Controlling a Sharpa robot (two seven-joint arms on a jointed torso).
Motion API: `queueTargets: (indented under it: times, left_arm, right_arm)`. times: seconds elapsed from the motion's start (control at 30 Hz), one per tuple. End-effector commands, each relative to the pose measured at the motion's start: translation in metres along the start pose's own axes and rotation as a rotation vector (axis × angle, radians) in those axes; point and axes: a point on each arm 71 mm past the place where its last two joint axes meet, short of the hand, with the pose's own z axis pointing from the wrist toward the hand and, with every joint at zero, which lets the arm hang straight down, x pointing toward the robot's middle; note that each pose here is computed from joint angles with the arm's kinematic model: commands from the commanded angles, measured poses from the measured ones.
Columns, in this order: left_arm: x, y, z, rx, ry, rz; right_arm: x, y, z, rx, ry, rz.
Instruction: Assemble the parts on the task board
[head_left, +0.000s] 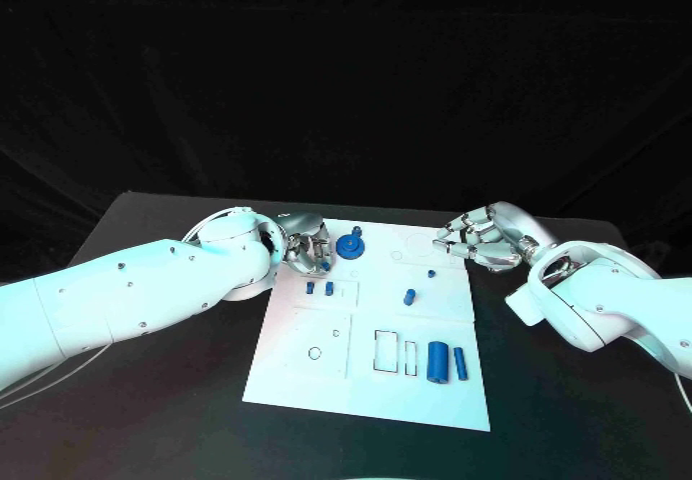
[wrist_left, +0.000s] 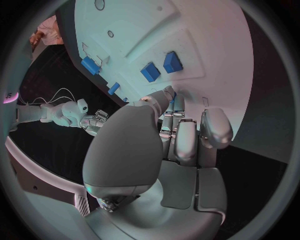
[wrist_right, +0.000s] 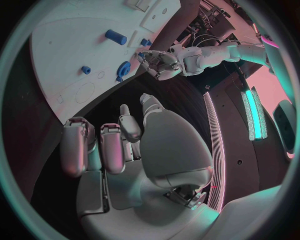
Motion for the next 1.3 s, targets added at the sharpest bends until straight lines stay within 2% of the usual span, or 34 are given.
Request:
queueTargets:
  times: [0.03,0.47,0.77,1.3]
  left_arm:
    - [0.0023,-0.0012,0.0006,-0.001,0.031,0.004]
    - [0.0026,-0.0024,0.0024,-0.002,0.024,-0.005]
    - [0.0038,-0.0008,0.0025,-0.013,0.041,-0.001]
    - [0.0032,0.0014,0.0013,-0.021,0.037,-0.002]
  right_arm:
    - [0.0009,0.001,-0.0001,-0.01,0.003,-0.003]
    - [0.0013,0.0012,0.0003,-0.011,0.004,-0.003]
    - [0.0008,0.0008,0.0001,-0.01,0.003,-0.003]
    - [-0.0005,-0.0008,0.0002,-0.006,0.0,-0.005]
